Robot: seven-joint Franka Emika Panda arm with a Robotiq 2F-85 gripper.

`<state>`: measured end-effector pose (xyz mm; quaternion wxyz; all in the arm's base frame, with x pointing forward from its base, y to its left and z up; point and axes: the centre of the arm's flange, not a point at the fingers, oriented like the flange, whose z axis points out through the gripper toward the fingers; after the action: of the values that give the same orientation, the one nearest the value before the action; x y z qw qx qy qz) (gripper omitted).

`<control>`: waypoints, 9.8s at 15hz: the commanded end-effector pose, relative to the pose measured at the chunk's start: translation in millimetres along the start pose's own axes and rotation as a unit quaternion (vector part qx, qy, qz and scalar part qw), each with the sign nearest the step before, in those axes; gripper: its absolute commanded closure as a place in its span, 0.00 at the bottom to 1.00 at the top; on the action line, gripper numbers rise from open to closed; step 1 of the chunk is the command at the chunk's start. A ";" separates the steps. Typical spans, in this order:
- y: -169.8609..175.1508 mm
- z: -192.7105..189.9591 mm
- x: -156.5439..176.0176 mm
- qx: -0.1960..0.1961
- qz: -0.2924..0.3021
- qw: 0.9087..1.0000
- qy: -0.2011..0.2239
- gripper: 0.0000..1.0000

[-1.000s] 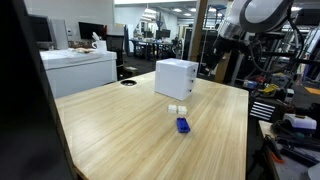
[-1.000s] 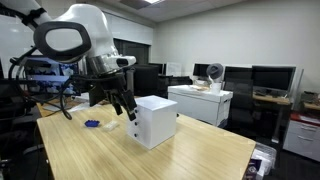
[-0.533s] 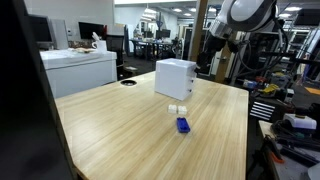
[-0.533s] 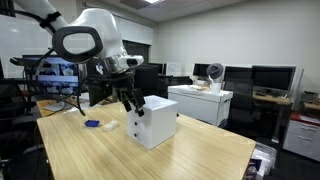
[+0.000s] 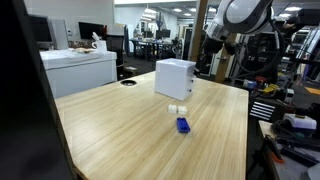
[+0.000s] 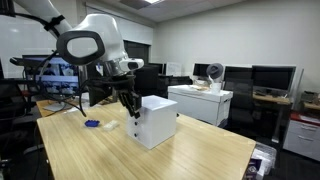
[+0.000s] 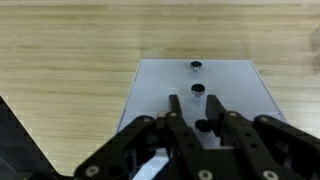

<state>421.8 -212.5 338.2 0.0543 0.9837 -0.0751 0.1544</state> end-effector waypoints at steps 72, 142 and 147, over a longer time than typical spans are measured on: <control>-18.0 -51.4 -99.7 0.011 -0.034 0.997 -0.070 0.92; -103.8 -77.8 -18.1 0.067 -0.003 0.998 0.002 0.99; -131.8 -56.0 -26.8 0.066 -0.032 0.997 -0.019 0.68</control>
<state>405.8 -80.8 387.5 -0.0066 0.9889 -0.0547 0.1379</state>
